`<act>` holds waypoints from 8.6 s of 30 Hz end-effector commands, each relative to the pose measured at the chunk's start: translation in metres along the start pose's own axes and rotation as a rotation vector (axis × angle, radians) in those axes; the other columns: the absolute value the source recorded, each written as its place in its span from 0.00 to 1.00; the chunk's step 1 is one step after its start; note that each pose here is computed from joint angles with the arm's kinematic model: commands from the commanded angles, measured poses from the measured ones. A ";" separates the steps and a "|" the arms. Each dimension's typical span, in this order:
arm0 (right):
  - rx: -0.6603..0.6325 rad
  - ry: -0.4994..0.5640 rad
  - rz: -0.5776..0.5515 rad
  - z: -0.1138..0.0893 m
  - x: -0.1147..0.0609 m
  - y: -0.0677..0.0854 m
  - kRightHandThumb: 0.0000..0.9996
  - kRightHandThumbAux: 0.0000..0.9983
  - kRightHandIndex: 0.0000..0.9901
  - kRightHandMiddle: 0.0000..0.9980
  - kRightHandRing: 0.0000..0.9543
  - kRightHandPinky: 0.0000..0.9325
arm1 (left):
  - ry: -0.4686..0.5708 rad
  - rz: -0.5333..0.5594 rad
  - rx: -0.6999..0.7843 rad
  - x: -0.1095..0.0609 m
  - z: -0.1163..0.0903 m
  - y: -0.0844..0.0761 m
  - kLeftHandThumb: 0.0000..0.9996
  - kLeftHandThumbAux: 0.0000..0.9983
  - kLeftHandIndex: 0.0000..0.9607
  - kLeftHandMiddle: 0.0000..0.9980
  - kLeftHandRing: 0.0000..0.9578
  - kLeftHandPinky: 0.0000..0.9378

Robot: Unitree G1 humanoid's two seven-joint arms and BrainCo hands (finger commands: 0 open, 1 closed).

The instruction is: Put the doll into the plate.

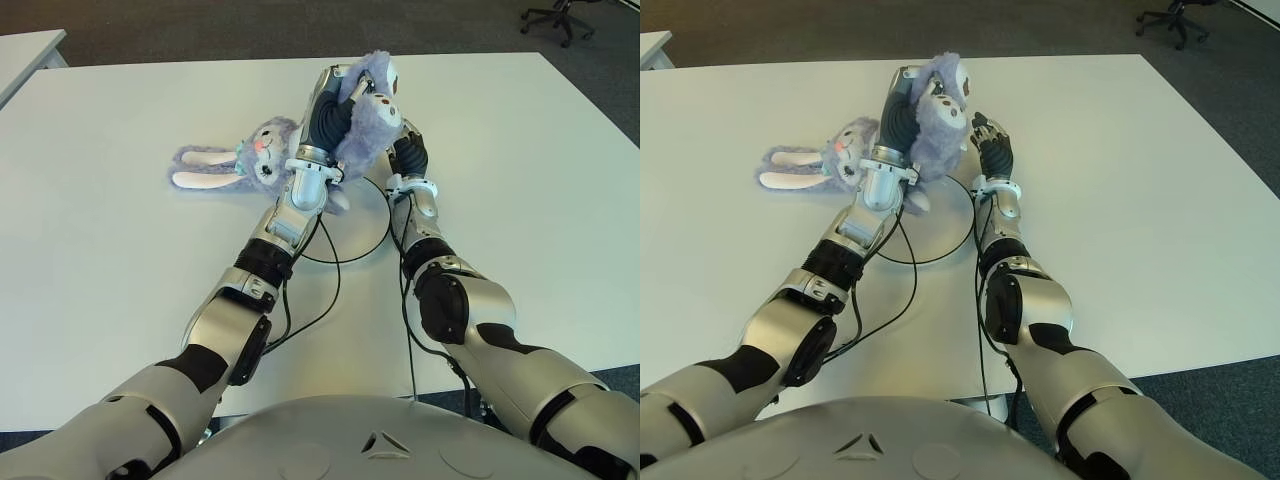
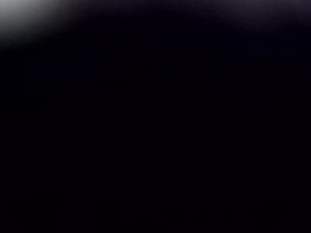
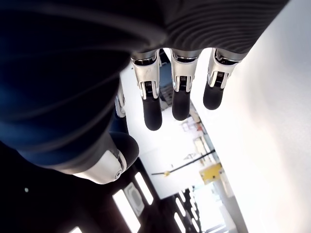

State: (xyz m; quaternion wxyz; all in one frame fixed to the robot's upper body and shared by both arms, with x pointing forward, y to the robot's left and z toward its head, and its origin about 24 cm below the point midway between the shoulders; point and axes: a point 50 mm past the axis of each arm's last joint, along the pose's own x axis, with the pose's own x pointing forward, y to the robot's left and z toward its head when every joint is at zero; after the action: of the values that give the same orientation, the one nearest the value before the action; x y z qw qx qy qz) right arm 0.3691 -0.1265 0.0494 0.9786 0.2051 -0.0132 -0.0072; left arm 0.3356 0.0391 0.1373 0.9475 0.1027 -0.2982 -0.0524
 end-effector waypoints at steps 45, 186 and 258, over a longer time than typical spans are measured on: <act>0.051 0.165 -0.070 -0.044 -0.027 -0.016 0.70 0.72 0.41 0.21 0.16 0.15 | 0.100 0.003 -0.051 -0.016 -0.027 -0.001 0.85 0.68 0.78 0.85 0.88 0.92; -0.008 0.165 -0.083 -0.042 -0.027 -0.021 0.70 0.72 0.42 0.17 0.12 0.09 | 0.011 -0.058 0.010 -0.030 -0.023 -0.002 0.09 0.45 0.04 0.18 0.19 0.18; 0.027 0.158 -0.077 -0.044 -0.027 -0.015 0.70 0.74 0.40 0.18 0.15 0.16 | 0.077 -0.287 0.214 -0.058 -0.022 0.012 0.24 0.41 0.12 0.23 0.22 0.16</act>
State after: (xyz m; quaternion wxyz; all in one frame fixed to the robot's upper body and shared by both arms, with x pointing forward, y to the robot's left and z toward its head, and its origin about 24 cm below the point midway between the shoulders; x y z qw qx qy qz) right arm 0.3684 -0.1258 0.0486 0.9801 0.1978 -0.0136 -0.0092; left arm 0.3080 0.0592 0.1054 0.9233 0.2295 -0.2715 -0.1452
